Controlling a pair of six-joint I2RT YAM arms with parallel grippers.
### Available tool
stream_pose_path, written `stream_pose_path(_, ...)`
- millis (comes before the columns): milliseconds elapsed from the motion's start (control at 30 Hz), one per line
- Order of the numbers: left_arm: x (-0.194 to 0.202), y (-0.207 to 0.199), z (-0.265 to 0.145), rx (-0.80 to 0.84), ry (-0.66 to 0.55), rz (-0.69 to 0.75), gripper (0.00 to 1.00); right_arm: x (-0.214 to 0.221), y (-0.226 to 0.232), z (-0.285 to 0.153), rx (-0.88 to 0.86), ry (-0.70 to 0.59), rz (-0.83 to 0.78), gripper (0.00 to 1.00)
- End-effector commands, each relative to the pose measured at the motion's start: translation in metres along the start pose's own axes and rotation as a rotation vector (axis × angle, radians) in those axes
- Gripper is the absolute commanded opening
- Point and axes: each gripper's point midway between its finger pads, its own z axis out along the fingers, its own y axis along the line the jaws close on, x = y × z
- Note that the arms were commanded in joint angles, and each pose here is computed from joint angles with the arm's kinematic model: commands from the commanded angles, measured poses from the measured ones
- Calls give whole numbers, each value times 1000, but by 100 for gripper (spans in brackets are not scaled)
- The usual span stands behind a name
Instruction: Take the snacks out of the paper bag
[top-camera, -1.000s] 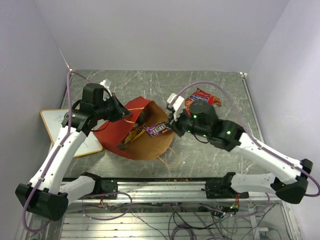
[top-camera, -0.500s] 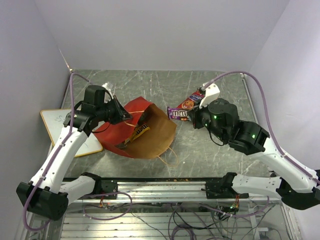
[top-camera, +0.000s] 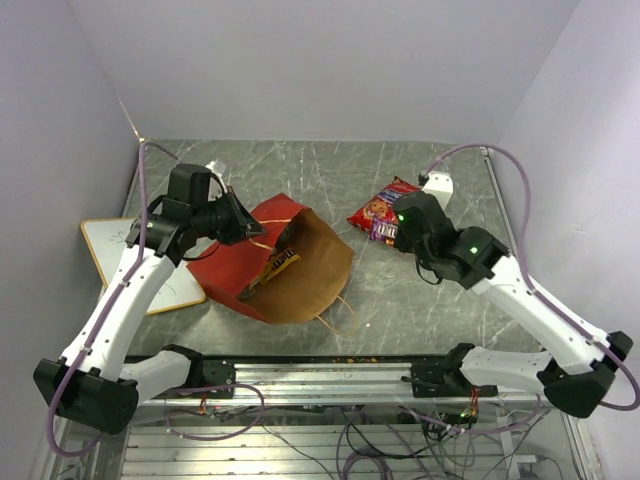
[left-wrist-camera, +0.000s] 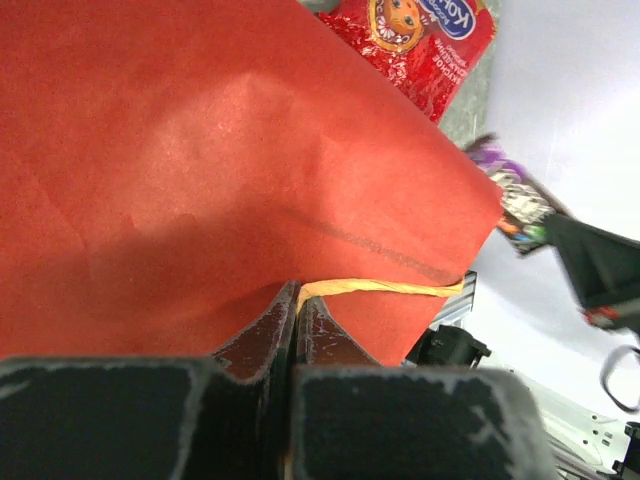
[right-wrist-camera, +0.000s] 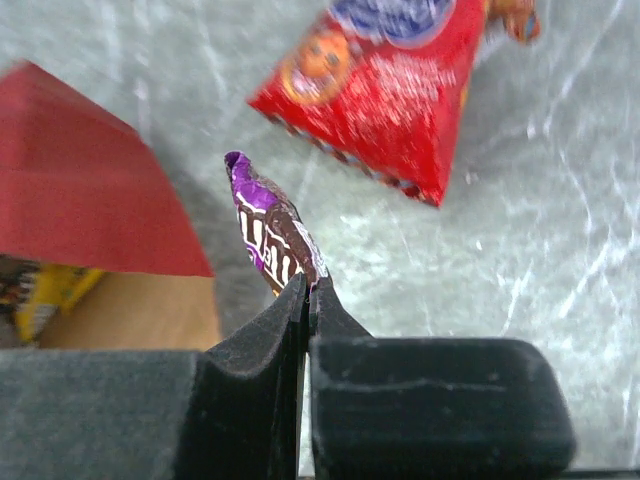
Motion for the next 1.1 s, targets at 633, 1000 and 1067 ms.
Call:
stream_pose_path(633, 10, -34, -32, 141, 26, 10, 7, 153, -62, 115, 22, 477, 137, 0)
stream_pose_path(1000, 8, -51, -43, 235, -2, 25, 7, 136, -124, 94, 268, 452, 144, 57)
stream_pose_path(1067, 11, -53, -46, 237, 9, -8, 7, 126, -116, 85, 227, 446, 153, 64)
